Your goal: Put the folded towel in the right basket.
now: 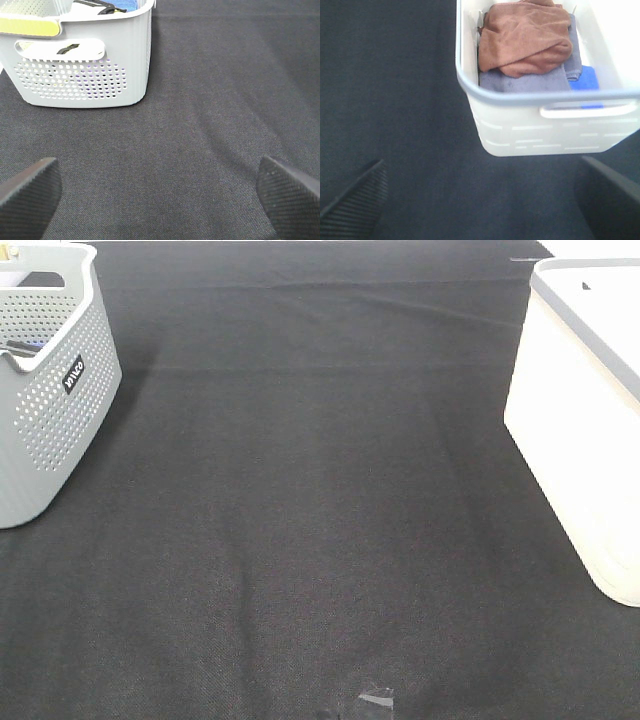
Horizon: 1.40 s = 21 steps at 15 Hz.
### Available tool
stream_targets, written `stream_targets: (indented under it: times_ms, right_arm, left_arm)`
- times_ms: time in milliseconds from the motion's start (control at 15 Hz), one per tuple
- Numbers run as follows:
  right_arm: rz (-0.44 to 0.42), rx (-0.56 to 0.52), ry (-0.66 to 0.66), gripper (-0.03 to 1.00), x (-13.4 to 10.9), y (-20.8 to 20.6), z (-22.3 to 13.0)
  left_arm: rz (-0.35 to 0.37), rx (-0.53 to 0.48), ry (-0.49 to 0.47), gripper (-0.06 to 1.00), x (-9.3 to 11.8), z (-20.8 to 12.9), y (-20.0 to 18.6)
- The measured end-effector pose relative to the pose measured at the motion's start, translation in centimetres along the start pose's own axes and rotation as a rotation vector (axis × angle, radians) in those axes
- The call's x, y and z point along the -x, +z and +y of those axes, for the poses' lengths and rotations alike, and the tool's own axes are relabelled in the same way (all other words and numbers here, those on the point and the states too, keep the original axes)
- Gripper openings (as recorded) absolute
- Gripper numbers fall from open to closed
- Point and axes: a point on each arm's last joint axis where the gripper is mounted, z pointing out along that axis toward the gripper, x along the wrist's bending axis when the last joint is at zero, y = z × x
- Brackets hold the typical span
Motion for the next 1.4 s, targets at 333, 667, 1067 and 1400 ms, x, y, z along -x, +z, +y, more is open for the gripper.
stream_targets:
  times_ms: [333,667,1067,1400]
  right_arm:
    - [0.031,0.048,0.021,0.97,-0.1,-0.1,-5.7]
    - [0.101,0.056,-0.033,0.97,-0.7,-0.1,-7.7]
    - [0.110,0.057,-0.046,0.97,-0.8,-0.1,-7.7]
    - [0.108,0.057,-0.044,0.97,-0.8,-0.1,-7.7]
  left_arm:
    - [0.000,0.000,0.000,0.99,0.0,0.0,0.0]
    - [0.000,0.000,0.000,0.99,0.0,0.0,0.0]
    - [0.000,0.000,0.000,0.99,0.0,0.0,0.0]
    - [0.000,0.000,-0.001,0.99,0.0,0.0,0.0]
